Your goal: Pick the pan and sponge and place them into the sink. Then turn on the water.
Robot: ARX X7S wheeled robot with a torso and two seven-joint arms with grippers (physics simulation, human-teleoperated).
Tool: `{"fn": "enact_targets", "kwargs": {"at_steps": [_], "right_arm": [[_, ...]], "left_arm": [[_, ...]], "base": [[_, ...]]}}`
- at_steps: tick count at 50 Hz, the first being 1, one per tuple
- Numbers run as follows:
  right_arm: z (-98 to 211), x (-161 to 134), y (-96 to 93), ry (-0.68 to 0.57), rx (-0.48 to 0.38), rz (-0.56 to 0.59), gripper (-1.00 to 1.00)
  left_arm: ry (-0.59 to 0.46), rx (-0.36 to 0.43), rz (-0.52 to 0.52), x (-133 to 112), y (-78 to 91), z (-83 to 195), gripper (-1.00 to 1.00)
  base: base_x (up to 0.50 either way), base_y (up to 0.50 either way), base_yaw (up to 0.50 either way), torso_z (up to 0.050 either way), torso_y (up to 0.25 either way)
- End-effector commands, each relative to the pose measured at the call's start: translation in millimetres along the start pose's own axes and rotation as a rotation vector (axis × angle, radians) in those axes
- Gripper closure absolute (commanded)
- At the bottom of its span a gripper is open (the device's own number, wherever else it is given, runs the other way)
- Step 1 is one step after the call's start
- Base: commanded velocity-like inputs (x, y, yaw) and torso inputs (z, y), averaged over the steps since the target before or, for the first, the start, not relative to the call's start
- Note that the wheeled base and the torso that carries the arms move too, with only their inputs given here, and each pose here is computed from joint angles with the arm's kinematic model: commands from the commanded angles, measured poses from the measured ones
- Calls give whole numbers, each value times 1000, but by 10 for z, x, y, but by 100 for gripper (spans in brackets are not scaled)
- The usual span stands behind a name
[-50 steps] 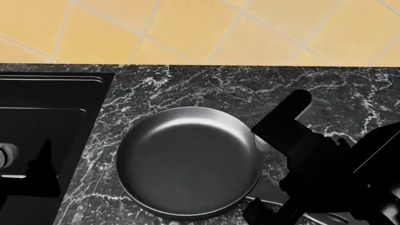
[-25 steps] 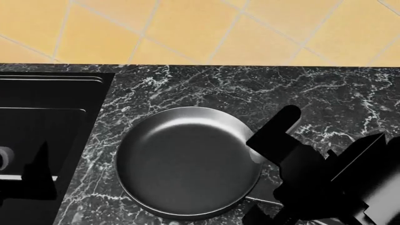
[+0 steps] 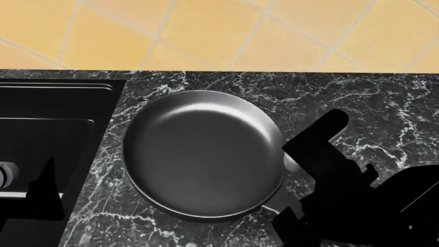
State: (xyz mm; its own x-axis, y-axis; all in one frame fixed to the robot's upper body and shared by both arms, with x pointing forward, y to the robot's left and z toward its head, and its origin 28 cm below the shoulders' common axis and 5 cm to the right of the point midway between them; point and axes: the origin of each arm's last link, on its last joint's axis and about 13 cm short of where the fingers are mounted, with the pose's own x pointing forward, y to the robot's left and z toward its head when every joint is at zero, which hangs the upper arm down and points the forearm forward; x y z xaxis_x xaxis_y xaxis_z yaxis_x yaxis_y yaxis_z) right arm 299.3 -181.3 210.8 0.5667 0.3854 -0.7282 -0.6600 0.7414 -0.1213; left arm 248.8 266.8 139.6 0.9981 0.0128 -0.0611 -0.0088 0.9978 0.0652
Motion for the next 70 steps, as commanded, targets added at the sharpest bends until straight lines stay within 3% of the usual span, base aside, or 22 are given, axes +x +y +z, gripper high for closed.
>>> {"fn": "enact_targets", "kwargs": {"at_steps": [1,8,9,20,33,42,70], "right_arm": [[-29,-168,50,-193,49,-84,100],[-144,-260,40,-189,100,-179,100],[-147,-286,42,-168,70,-199,100],[-76,-444,66,-110,31,-209,100],[19,-841,162,-92,6,-193,100],[-82,-760,178,-91,7,-185,100],[-105,-750,186,-87,-16,-169,100]], "left_arm": [[-1,2,-2,-6,33,25,-100],[-2,8,-3,-12,41,34,-100],[-2,8,-3,-9,42,37,-100],[-3,9,-1,8,-20,37,-100],[0,5,0,17,-25,18,-100],[0,6,-3,8,16,28,-100],[3,7,3,8,-16,10,-100]], "base": [[0,0,0,0,0],[0,0,0,0,2],[0,0,0,0,0],[0,0,0,0,2],[0,0,0,0,2],[5,104,0,0,1],[71,500,0,1,2]]}}
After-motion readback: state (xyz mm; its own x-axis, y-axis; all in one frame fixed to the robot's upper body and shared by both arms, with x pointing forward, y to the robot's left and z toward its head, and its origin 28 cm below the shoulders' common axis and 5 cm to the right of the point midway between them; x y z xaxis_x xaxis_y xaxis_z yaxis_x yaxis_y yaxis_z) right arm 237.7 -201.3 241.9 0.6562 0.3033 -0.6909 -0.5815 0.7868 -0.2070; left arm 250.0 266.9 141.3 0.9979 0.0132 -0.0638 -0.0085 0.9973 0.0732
